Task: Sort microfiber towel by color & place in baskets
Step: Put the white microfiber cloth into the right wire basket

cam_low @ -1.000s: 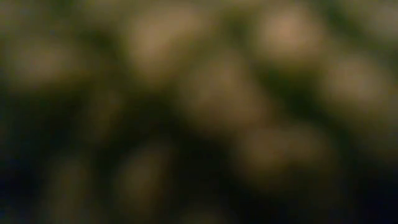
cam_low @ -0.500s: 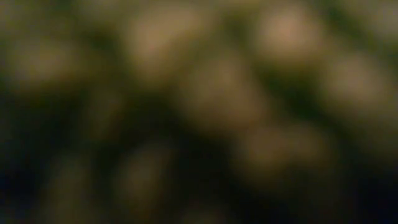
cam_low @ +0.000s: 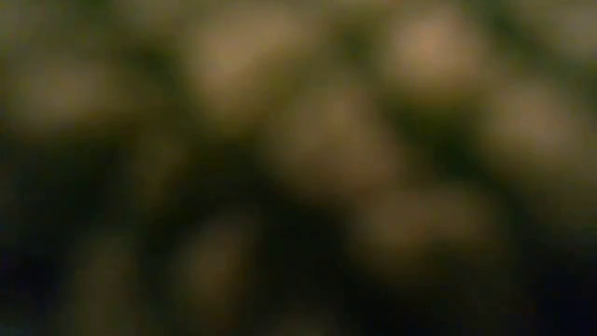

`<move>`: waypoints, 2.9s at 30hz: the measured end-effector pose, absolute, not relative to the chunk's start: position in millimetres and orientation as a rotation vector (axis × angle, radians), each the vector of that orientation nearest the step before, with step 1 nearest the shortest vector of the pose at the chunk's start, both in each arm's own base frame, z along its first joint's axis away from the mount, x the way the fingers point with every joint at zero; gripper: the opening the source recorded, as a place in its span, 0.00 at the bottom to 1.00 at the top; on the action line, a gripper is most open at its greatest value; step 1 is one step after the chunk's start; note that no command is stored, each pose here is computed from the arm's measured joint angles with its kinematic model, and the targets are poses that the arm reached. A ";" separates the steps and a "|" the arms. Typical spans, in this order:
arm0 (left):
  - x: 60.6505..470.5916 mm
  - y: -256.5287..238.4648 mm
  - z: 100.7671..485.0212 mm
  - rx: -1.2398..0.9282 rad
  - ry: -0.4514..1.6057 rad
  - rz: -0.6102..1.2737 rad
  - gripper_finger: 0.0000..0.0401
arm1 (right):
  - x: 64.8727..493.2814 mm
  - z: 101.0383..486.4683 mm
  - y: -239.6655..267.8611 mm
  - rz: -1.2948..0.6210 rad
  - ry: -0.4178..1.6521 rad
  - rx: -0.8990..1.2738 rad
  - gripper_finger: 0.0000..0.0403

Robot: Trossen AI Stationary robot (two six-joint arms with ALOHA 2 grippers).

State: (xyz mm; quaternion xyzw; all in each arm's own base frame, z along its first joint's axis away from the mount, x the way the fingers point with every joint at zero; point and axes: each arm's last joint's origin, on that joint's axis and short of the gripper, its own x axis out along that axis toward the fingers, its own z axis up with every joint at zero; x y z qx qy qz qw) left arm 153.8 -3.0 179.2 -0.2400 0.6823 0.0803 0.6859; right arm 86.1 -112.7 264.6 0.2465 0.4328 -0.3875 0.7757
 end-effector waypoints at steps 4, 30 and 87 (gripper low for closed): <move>158.0 -10.8 173.5 -0.522 1.552 0.178 0.29 | 86.1 264.6 -112.7 -0.833 0.941 0.524 0.40; 182.8 -24.8 130.9 -0.422 1.728 0.199 0.29 | 86.1 264.5 -112.5 -0.825 0.948 0.512 0.40; 259.7 -0.5 402.0 0.267 0.724 0.549 0.00 | 86.1 264.5 -112.6 -0.825 0.948 0.511 0.40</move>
